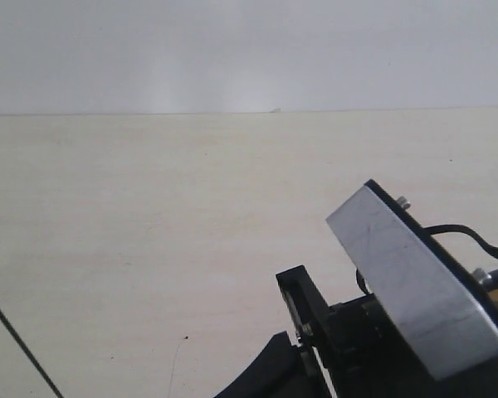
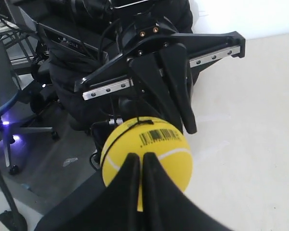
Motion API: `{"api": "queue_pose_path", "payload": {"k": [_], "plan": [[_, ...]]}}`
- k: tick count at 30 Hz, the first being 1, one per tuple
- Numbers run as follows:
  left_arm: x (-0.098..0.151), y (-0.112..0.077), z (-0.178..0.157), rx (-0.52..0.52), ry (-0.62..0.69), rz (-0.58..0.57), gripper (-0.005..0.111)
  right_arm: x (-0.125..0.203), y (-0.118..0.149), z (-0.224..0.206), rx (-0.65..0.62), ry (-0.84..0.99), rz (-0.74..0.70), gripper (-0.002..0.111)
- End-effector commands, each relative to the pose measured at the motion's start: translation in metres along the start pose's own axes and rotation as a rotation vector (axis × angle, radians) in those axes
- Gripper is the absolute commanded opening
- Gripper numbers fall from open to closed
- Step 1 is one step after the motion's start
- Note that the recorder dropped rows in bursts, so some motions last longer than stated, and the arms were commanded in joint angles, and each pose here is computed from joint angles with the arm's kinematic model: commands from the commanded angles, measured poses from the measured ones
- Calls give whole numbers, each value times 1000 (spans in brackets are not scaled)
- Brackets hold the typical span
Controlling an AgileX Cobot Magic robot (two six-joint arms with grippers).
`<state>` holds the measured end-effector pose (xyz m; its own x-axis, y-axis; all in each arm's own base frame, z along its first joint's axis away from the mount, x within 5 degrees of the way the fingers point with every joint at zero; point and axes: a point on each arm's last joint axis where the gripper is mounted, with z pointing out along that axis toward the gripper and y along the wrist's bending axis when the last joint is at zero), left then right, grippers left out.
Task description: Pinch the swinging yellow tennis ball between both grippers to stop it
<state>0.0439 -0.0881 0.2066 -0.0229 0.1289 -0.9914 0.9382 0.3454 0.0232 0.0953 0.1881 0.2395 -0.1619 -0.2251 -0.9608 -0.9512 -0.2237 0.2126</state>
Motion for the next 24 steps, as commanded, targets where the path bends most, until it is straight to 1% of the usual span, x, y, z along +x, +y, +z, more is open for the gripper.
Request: {"api": "queue_pose_path", "payload": {"k": [1, 3, 4, 5, 9, 14, 18, 20, 22, 24], "plan": [[4, 12, -1, -129, 33, -97, 5, 1, -2, 0, 27, 32, -24, 0], [9, 23, -3, -257, 69, -176, 5, 2, -5, 0, 50, 44, -15, 0], [11, 26, -4, -299, 82, -201, 5, 2, -5, 0, 55, 47, -15, 0], [11, 27, -4, -311, 85, -205, 5, 2, -5, -1, 58, 50, -16, 0], [8, 23, -5, -275, 60, -182, 5, 3, -5, -1, 55, 57, -19, 0], [2, 14, -7, -230, 9, -130, 5, 4, -8, -1, 86, 73, -12, 0], [-5, 1, -13, -180, -73, -90, 5, 4, -8, -1, 89, 74, -9, 0], [-9, -2, -18, -202, -125, -65, 5, 4, -8, -1, 89, 74, -9, 0], [-11, -5, -22, -223, -171, -67, 5, 4, -8, -1, 87, 73, -9, 0], [-10, -11, -25, -196, -177, -103, 5, 4, -7, -1, 83, 71, -9, 0]]}}
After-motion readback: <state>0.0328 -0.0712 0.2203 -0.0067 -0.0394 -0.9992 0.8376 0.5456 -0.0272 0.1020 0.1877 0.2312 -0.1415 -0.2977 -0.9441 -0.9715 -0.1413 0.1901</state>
